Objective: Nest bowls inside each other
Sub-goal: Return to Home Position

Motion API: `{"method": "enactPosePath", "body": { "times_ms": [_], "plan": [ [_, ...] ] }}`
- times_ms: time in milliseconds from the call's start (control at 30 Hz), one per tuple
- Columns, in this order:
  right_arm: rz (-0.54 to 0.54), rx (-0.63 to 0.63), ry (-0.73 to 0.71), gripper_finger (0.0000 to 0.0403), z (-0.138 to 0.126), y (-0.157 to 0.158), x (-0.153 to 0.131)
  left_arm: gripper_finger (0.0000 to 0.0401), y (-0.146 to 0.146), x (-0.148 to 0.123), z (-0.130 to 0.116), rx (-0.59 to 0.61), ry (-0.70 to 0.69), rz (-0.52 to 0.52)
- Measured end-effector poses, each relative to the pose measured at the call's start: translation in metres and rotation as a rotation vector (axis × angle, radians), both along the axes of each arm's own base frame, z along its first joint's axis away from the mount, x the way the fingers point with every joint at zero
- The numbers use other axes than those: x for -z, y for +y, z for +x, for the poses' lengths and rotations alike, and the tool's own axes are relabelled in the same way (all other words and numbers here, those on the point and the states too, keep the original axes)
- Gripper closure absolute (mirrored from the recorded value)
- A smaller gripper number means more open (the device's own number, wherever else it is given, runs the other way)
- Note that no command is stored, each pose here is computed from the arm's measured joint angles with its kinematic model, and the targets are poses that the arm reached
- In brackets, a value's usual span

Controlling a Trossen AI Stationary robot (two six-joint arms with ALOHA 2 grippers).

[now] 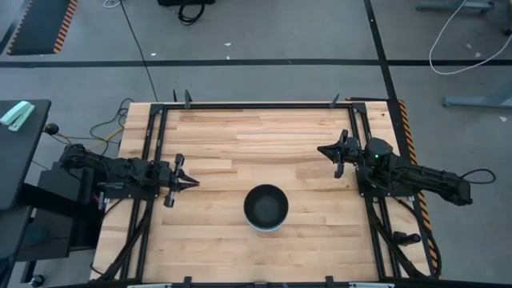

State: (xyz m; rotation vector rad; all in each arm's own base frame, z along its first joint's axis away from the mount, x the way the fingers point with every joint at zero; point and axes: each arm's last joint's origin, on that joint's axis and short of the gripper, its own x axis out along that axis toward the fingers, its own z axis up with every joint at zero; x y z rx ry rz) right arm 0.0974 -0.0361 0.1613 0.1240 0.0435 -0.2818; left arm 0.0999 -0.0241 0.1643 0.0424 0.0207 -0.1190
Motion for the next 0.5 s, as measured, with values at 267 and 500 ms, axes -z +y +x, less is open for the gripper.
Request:
{"method": "enactPosePath", "body": {
  "times_ms": [267, 500],
  "plan": [
    [0.0, 0.0, 0.0, 0.0385, 0.0, 0.0, 0.0, 0.0362, 0.0, -0.0003, 0.0, 0.0, -0.003, -0.001],
    [0.0, 0.0, 0.0, 0.0385, 0.0, 0.0, 0.0, 0.0372, 0.0, -0.0004, 0.0, 0.001, -0.004, -0.002]
  ]
}}
